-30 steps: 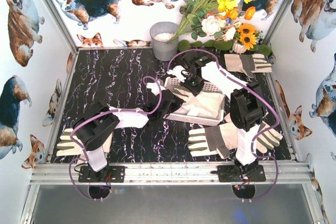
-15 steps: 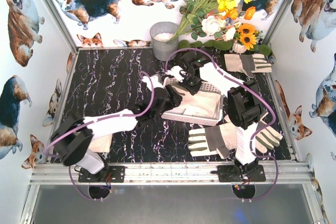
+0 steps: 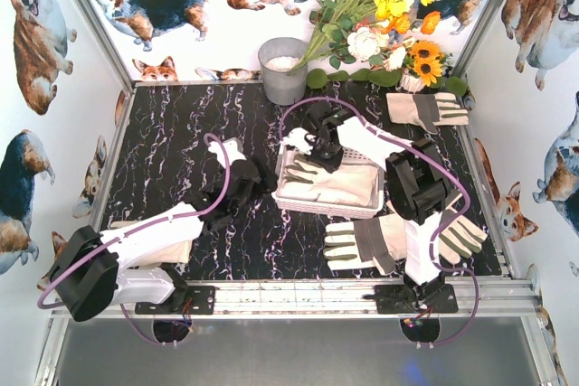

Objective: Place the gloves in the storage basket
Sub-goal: Place the glove in the bin.

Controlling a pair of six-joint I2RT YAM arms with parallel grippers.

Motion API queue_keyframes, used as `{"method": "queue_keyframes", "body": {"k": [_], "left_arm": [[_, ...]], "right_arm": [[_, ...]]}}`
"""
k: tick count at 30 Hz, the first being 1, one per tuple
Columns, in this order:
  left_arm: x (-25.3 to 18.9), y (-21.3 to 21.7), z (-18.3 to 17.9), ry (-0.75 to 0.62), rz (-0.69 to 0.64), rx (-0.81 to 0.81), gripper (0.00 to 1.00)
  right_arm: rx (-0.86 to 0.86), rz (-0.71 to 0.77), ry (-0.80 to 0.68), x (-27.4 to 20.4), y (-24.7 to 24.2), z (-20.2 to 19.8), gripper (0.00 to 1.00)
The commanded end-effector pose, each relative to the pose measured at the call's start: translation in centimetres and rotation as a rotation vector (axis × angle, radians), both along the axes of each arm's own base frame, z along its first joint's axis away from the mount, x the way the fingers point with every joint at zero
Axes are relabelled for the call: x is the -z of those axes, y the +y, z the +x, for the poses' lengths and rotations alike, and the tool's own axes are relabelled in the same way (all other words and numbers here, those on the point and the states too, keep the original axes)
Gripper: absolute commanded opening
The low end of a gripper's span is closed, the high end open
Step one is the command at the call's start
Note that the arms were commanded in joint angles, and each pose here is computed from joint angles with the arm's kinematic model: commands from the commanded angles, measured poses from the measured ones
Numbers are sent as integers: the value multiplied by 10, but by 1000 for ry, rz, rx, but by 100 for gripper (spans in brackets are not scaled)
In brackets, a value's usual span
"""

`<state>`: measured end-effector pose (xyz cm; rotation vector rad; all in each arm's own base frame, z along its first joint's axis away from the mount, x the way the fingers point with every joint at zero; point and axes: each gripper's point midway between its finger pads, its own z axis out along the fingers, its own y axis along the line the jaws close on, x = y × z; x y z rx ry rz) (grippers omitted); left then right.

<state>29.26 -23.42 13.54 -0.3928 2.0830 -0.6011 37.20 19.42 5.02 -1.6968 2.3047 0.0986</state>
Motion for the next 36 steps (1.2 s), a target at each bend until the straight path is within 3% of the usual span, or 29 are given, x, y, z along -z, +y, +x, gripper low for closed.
{"method": "queue_keyframes", "body": {"k": [1,9,14,19,23,30,36], "left_arm": [[18,5,-10,56,6,45,62],[39,1,-17,126,9,90,63],[50,-4,-18,135,-13,105,56],[58,-6,-16,143,-11,106,54],[58,-7,-15,143,-13,108,54],[55,-5,-11,132,-12,104,54],[53,-2,-8,123,-11,93,54]], "right_arm": [[-54,14,-67,-12,12,4,0],[-96,-33,-94,-10,23,7,0],[-46,23,-124,-19,32,12,0],[22,98,-149,-45,42,14,36],[44,154,-174,-62,45,13,51],[110,284,-151,-79,46,13,53],[238,316,-164,-75,46,23,46]]}}
